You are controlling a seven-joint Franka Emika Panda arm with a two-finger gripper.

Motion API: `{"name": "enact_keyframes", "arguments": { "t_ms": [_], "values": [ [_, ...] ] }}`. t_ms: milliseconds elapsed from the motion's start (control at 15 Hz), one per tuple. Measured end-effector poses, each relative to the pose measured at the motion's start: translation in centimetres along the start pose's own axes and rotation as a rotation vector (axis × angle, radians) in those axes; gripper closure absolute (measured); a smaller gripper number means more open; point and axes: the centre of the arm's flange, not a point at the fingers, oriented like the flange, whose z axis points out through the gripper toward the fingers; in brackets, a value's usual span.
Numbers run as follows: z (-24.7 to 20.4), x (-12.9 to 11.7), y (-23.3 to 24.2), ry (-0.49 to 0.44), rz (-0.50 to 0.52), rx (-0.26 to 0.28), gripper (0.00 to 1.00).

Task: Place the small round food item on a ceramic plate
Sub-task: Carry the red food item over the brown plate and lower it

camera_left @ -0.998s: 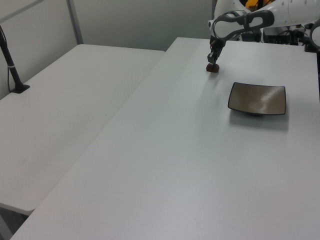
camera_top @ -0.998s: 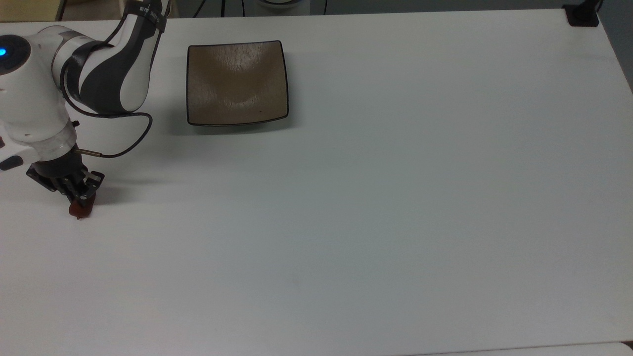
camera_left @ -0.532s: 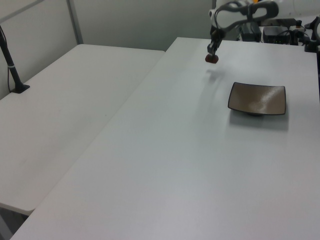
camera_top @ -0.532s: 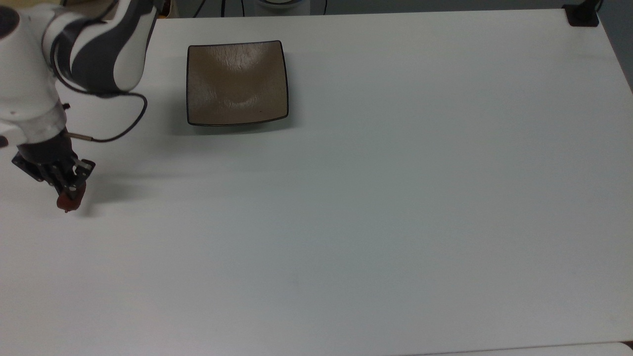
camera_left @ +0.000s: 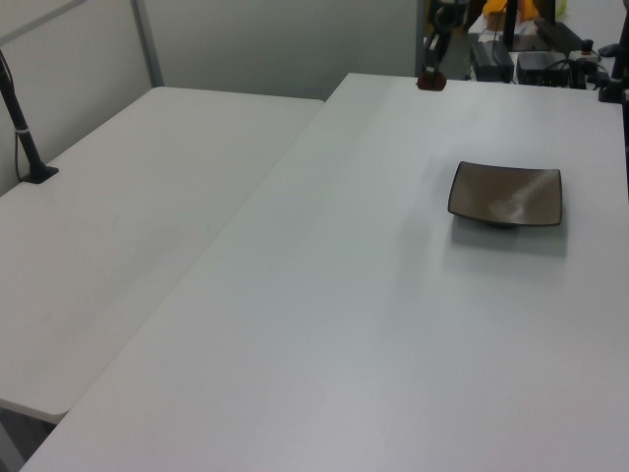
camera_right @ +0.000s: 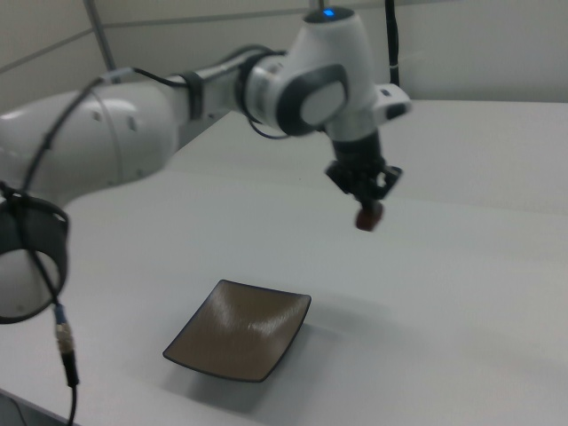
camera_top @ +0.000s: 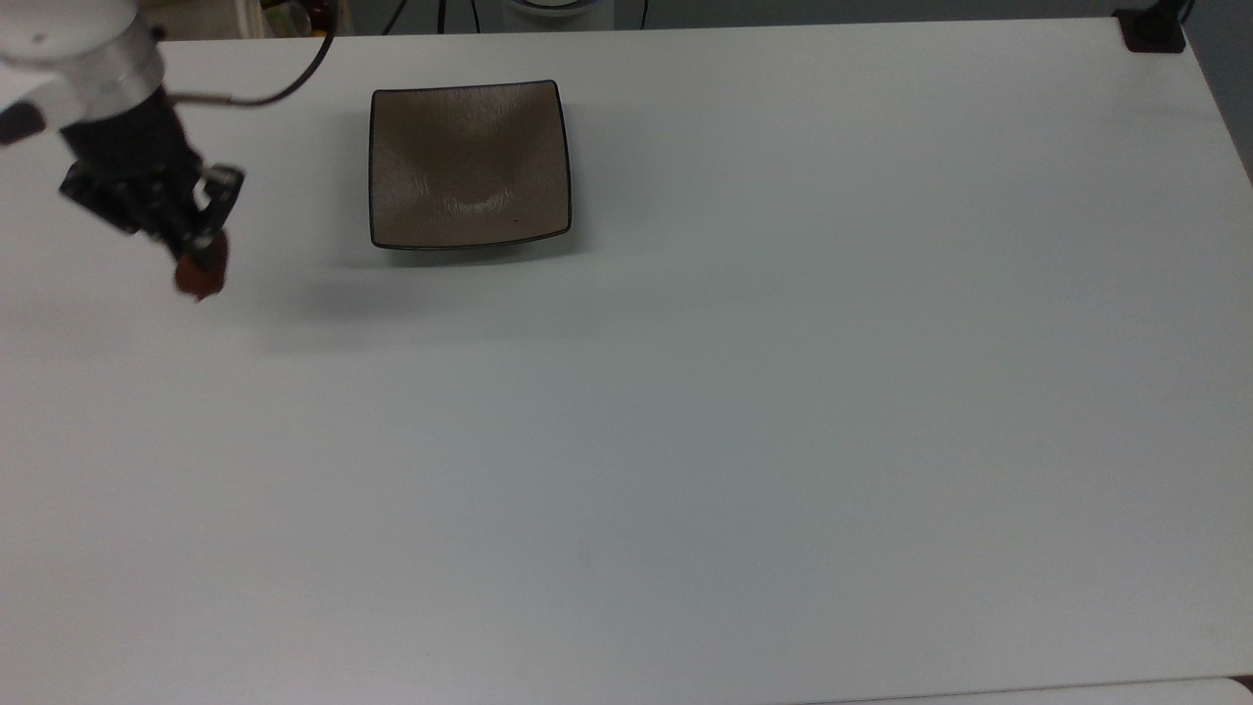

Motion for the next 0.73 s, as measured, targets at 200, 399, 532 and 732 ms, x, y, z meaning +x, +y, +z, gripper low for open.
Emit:
{"name": "enact_keyframes", "arguments": {
  "t_ms": [200, 399, 532, 732],
  "values": [
    [-3.1, -2.0, -4.5, -0.062, -0.054, 0.044, 0.87],
    [-4.7, -4.2, -8.3, -0.115, -0.102, 0.079, 0.87],
    [-5.0, -5.6, -10.8, -0.146, -0.136, 0.098, 0.87],
    [-3.8, -7.6, -14.4, -0.194, -0.184, 0.122, 0.87]
  ]
}}
